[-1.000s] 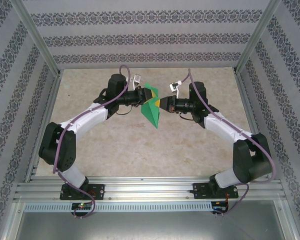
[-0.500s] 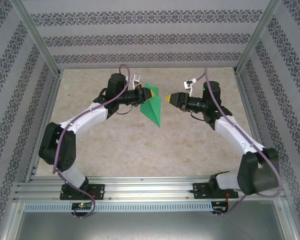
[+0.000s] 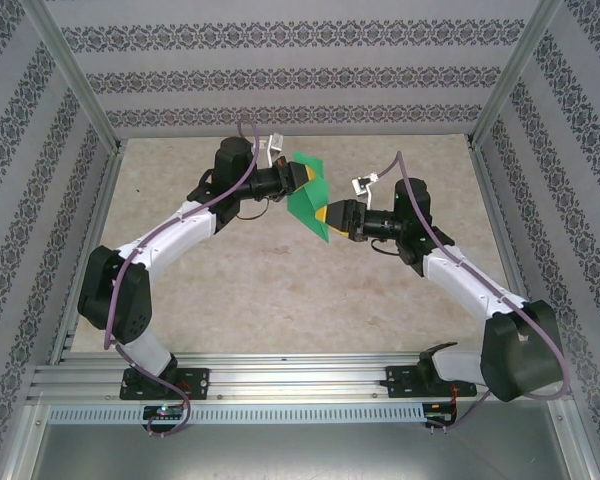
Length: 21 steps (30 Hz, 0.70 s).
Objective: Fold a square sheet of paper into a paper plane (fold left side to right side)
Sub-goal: Turn over the paper at the center of the table.
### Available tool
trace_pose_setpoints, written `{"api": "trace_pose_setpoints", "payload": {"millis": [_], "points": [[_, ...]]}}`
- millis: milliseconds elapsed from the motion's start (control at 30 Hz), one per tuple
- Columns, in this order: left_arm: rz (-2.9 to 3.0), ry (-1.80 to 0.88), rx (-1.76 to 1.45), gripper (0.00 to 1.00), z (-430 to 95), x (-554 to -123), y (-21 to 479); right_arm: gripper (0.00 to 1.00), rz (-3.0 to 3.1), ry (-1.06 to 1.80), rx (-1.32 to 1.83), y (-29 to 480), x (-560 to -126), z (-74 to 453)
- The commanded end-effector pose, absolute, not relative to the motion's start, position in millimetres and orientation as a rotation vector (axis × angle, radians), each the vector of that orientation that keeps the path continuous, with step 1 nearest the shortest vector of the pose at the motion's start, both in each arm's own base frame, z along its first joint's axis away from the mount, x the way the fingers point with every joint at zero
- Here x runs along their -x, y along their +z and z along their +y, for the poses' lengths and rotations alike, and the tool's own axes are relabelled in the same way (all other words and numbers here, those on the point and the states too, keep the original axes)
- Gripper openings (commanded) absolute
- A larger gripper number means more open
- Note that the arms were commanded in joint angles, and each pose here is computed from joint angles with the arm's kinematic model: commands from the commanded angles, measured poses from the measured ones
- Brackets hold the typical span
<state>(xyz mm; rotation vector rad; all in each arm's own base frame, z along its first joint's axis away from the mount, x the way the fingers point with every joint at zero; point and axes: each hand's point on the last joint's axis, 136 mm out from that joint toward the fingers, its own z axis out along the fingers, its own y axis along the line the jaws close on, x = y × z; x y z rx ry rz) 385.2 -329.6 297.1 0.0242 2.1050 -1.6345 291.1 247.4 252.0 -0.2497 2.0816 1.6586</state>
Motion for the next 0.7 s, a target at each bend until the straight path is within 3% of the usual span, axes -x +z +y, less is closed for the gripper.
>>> {"api": "trace_pose_setpoints", "payload": {"millis": [0, 67, 300, 567, 667], "points": [[1.978, -1.719, -0.104, 0.07, -334.7, -373.9, 339.2, 0.98, 2.021, 1.730, 0.268, 261.6, -292.5, 257.5], [1.968, -1.738, -0.106, 0.07, -335.7, -372.8, 340.9, 0.97, 2.018, 1.747, 0.260, 262.6, -293.2, 260.3], [1.999, -1.742, -0.104, 0.08, -338.6, -370.4, 333.1, 0.61, 2.017, 1.794, 0.277, 269.0, -290.6, 263.1], [2.059, -1.710, -0.079, 0.11, -338.1, -372.4, 312.0, 0.27, 2.034, 1.793, 0.266, 265.4, -292.7, 263.0], [2.081, -1.695, -0.071, 0.14, -338.0, -373.7, 305.0, 0.19, 2.053, 1.780, 0.255, 261.9, -293.8, 262.1]]}}
